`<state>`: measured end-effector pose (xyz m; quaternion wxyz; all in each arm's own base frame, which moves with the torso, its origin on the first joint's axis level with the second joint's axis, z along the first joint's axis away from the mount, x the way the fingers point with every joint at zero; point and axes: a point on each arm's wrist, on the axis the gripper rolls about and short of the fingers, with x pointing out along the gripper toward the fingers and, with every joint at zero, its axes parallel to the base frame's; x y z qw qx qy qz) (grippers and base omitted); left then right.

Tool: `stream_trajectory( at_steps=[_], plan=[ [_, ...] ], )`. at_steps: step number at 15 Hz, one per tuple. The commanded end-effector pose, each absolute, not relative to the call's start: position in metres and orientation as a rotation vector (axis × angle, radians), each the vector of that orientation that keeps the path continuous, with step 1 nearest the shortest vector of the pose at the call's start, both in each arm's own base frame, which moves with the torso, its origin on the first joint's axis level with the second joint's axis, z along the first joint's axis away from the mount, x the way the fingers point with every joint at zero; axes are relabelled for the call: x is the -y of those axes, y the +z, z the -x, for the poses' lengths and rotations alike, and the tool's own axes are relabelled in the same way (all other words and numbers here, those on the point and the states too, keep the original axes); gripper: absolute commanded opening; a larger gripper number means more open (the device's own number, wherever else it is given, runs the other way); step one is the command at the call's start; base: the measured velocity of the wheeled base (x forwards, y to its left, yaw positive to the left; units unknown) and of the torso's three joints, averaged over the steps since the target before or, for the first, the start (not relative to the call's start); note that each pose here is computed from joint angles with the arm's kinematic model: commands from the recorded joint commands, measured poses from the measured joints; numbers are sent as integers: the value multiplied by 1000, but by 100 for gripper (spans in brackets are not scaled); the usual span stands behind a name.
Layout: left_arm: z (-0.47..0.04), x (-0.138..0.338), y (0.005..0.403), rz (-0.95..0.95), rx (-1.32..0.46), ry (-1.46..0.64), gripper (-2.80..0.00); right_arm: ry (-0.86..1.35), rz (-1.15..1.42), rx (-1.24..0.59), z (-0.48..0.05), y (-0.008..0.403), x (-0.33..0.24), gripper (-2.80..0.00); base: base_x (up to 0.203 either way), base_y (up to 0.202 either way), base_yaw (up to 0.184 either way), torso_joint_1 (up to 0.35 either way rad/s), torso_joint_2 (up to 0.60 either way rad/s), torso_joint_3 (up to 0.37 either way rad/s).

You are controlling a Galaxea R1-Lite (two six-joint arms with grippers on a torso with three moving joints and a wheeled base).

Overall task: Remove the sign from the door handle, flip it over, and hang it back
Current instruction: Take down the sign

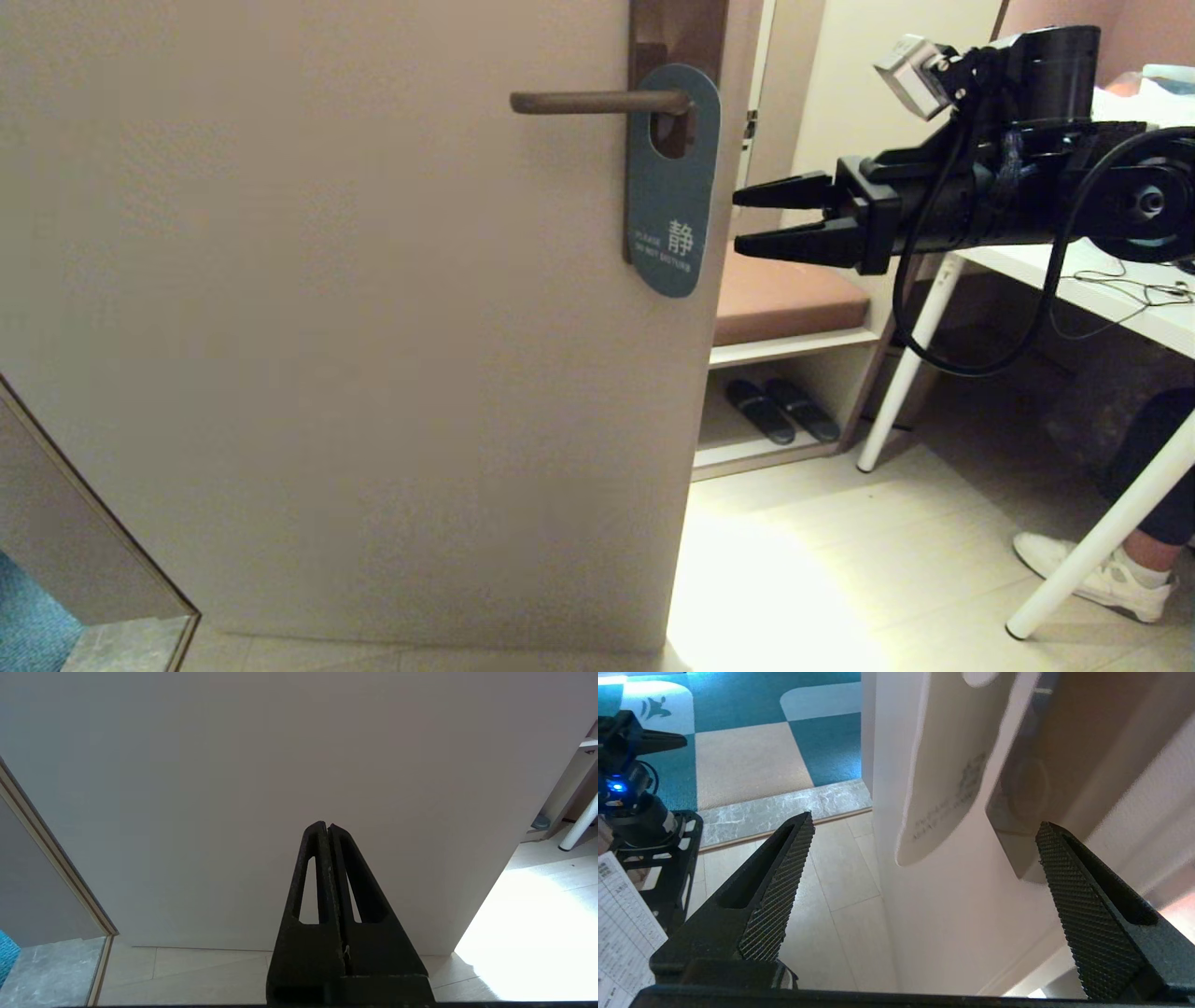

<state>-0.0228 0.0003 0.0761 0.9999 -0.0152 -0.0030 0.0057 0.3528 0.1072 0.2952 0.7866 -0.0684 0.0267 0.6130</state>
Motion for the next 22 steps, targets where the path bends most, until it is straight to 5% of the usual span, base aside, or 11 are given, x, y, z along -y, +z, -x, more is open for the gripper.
stream_trajectory(
  at_steps=[1, 22],
  plan=[
    [23, 0, 76, 31, 6, 12, -280, 1346, 152, -41, -348, 301, -114, 0, 0, 0, 0, 0, 0, 0],
    [23, 0, 76, 31, 6, 12, -280, 1192, 109, -38, -343, 309, -176, 0, 0, 0, 0, 0, 0, 0]
  ],
)
